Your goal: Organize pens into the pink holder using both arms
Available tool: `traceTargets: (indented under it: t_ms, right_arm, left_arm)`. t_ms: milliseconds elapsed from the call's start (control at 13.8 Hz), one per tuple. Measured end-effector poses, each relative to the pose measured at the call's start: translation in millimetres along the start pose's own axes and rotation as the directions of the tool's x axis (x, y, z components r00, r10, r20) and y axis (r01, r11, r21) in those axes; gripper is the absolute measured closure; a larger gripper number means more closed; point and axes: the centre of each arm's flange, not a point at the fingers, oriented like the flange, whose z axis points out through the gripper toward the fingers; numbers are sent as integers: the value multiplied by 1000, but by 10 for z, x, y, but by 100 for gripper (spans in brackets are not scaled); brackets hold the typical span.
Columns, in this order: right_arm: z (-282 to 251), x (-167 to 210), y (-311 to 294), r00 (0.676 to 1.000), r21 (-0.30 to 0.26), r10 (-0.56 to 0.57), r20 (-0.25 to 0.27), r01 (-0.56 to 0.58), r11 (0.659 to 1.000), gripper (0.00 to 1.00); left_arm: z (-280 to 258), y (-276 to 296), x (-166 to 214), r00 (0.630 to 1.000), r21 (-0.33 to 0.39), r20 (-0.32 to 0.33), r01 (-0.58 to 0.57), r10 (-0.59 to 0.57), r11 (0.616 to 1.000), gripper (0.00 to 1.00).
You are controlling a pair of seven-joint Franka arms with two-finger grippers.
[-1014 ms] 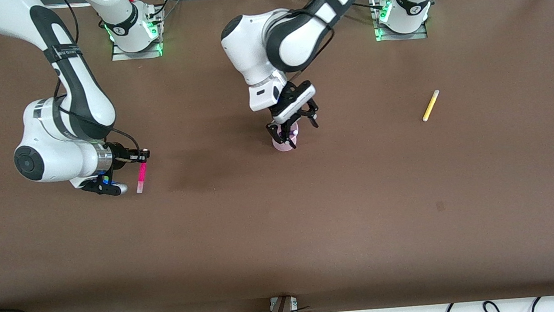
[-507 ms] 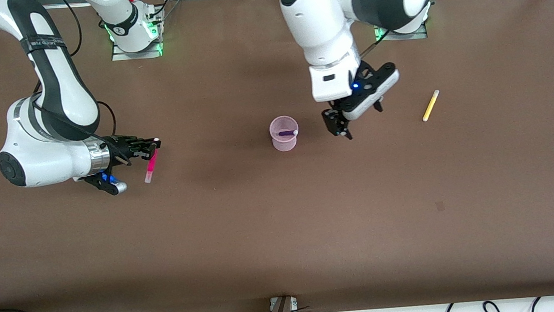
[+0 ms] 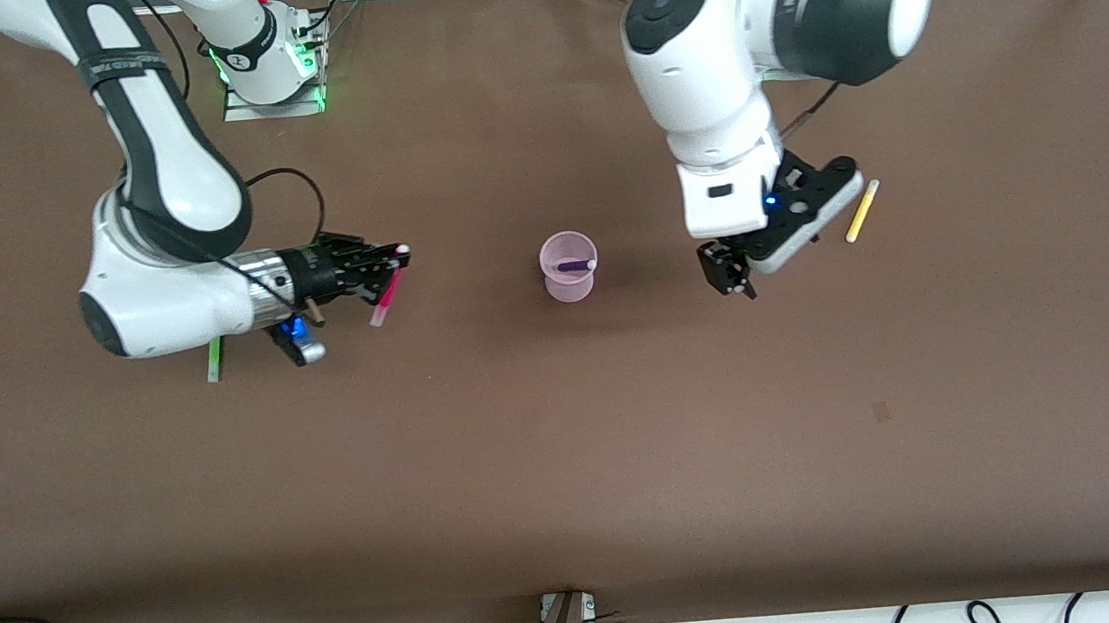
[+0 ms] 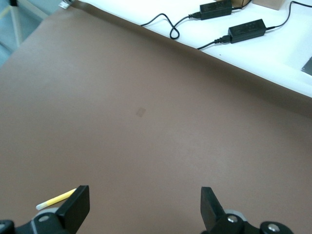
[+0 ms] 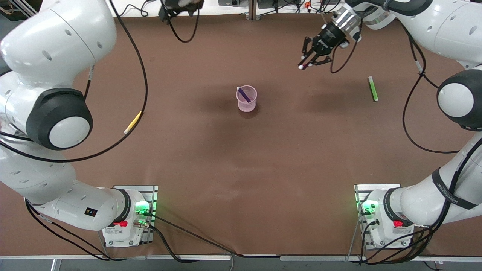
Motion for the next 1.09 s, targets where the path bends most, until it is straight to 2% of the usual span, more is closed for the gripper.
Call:
traceTargets:
  t_ms: [145,290,434,579,724,941,1086]
  right_arm:
    - [328,-266,-180,998,16,22,60,-23,1000,82]
    - [628,-506,-329,996,26,48,75,-50,998,82]
    - [864,-723,-430,991,39,62,121,-67,997,82]
    - [1098,-867,-504,985,56,65,158,-75,996,82]
    - [1354,-935,-568,982,75,73,171,-87,993,82]
    - [1632,-869,-590,983,82,82,165,-96,992,82]
    - [1711,-725,-575,984,86,83,155,-97,992,82]
  left_arm:
    - [-29,-383,650,994,-73,86,-66,72,995,0]
    - [108,-976,1353,975,-178,180,-98,130,979,0]
    - [241,-1561,1842,957,-256,219,-132,191,958,0]
    - [295,-1828,1944,928,-275,242,-215,284,937,0]
    - [361,-1802,1843,890,-277,268,-295,369,914,0]
    - [624,-1759,1712,830,-307,313,-372,462,876,0]
    - [848,-1866,1715,798,-358,355,-365,487,859,0]
